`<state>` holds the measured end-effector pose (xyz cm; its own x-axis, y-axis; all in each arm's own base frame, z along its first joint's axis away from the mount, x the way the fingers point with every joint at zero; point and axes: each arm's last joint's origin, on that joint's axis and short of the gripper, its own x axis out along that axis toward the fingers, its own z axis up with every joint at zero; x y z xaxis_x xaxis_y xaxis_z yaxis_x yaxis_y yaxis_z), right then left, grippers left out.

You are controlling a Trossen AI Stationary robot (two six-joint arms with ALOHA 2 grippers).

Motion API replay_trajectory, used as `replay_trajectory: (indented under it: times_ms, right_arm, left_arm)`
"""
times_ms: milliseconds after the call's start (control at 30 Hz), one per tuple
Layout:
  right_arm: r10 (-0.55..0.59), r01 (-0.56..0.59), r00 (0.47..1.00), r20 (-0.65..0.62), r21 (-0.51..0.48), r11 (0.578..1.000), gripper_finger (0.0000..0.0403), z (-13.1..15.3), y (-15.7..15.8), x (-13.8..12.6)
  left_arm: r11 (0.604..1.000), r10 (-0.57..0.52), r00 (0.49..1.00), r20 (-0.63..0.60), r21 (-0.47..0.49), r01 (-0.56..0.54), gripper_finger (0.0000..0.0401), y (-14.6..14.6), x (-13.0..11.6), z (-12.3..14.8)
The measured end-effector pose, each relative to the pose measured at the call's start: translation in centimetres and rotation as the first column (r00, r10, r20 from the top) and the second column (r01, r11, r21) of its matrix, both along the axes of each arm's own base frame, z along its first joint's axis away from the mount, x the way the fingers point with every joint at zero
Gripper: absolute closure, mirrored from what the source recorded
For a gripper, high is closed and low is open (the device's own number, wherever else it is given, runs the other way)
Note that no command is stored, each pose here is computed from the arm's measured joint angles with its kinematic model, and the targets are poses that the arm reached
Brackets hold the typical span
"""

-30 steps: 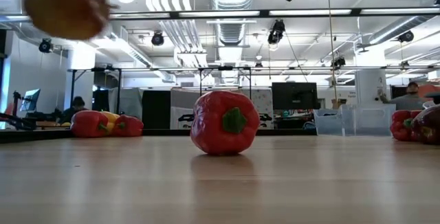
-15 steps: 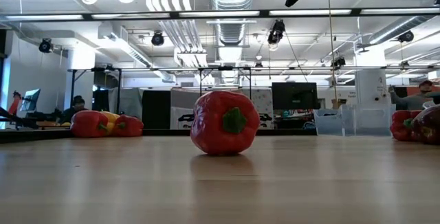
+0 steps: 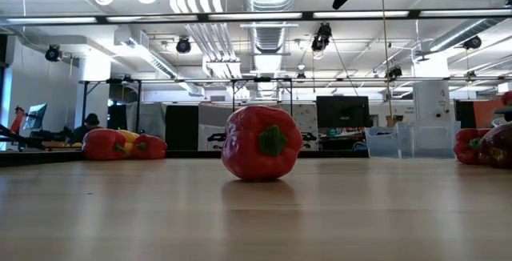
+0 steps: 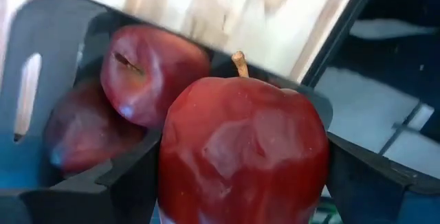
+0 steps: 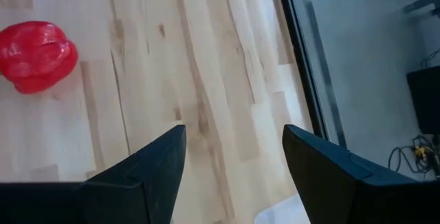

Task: Sort produce into baskets
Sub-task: Put the dark red apple into the left black bin

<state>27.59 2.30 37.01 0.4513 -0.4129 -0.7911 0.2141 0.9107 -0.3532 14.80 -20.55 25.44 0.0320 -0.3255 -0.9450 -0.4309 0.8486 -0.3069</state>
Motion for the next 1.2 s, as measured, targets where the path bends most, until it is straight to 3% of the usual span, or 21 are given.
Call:
replay_trajectory:
  times_ms: [267, 467, 667, 733, 967, 1067, 1200]
  right_arm:
    - [-0.054, 0.048, 0.998, 0.031, 0.181, 0.982, 0.017, -0.7, 1.1, 0.1]
    - [0.005, -0.002, 1.0, -0.018, 0.175, 0.985, 0.017, -2.9, 3.0, -0.1]
    - [0.089, -0.079, 0.995, -0.055, 0.156, 0.985, 0.0172, -3.7, 4.5, -0.6]
    - [0.112, -0.104, 0.993, -0.045, 0.154, 0.983, 0.0174, -3.5, 5.0, -0.9]
    - [0.131, -0.149, 0.986, 0.102, 0.197, 0.969, 0.0178, -4.0, 7.1, -0.1]
    - [0.108, -0.164, 0.973, 0.205, 0.277, 0.947, 0.0173, -5.4, 8.2, 1.3]
    - [0.221, -0.305, 0.939, 0.263, 0.345, 0.888, 0.017, -6.2, 9.9, 2.1]
  left_arm:
    - [0.999, -0.042, 0.988, -0.146, -0.022, 0.039, 0.0081, 0.4, -0.8, -0.1]
    - [0.998, -0.022, 0.989, -0.148, 0.053, 0.03, 0.0081, 1.1, -1.0, -1.0]
    - [0.999, -0.032, 0.959, -0.28, -0.021, 0.027, 0.0017, 1.3, -1.3, -2.2]
    - [0.999, -0.031, 0.949, -0.314, -0.049, 0.017, 0.0022, 1.4, -1.1, -2.1]
    - [0.985, -0.042, 0.956, -0.29, -0.172, -0.009, 0.0048, 0.5, -0.1, 1.4]
    - [0.984, -0.009, 0.966, -0.259, -0.175, -0.038, 0.0046, 0.3, 0.1, 3.3]
    - [0.984, 0.103, 0.971, -0.217, -0.123, -0.132, 0.0045, 0.5, 0.3, 5.3]
